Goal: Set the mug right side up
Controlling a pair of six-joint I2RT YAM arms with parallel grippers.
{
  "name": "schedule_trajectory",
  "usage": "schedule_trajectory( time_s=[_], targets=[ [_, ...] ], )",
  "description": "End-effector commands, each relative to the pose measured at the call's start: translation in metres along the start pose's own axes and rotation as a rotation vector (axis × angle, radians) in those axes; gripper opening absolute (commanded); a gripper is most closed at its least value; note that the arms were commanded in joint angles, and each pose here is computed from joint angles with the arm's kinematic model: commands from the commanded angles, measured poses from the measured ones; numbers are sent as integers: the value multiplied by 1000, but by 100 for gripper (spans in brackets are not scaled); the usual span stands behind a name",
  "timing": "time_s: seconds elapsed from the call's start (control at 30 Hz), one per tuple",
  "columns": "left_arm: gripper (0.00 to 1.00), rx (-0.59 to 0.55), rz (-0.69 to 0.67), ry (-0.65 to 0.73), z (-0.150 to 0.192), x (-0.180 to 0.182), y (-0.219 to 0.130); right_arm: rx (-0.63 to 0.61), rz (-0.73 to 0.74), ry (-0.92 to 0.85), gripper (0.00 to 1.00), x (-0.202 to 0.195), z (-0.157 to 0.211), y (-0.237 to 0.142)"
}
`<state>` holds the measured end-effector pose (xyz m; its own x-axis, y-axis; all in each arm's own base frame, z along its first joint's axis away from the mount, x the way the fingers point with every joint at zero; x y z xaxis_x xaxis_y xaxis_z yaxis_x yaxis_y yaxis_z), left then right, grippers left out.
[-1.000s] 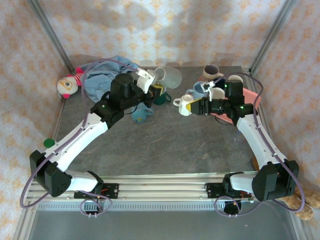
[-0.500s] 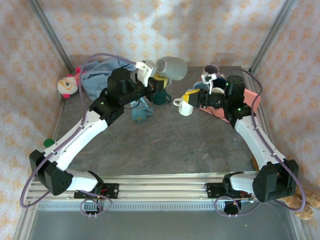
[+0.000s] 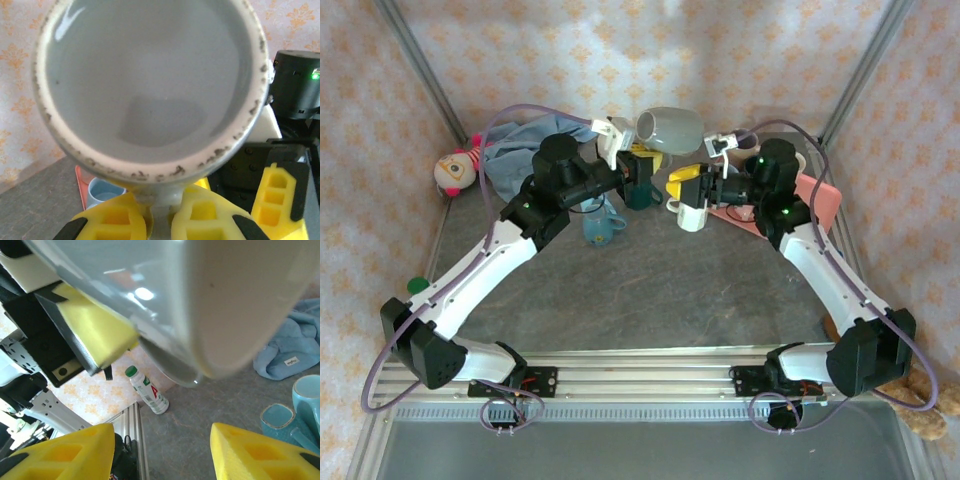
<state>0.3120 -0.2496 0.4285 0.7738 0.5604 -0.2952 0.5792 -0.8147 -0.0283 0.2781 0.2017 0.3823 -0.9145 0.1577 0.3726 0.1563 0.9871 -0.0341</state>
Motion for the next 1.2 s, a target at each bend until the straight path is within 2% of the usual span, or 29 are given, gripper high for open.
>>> schedule_trajectory(
  time_s=[0.0, 0.27, 0.77, 1.17],
  targets=[
    [0, -168, 97, 72, -47, -27, -11, -40, -25, -81, 53, 8, -21, 0],
    [0, -222, 112, 51, -59, -32, -18, -129, -24, -61, 53, 4, -33, 1],
    [0, -262, 126, 52, -69, -41, -32, -61, -65, -98, 48, 6, -37, 1],
    [0, -286, 142, 19, -74, -44, -34, -75, -54, -130, 51, 5, -47, -10]
  ],
)
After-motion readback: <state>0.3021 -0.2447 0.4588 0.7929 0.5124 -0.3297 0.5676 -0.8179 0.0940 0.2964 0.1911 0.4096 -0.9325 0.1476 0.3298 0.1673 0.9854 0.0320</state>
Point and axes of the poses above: each hand's point on the last joint's axis, 136 mm out from that joint toward the fingers, its own y axis out along the fingers, its own x axis along the line the jaws close on, z = x × y, the point moved 5 cm from there along -y, back along the fingers, and after that the axes turned 8 degrees about -y, right-handed, at the moved point
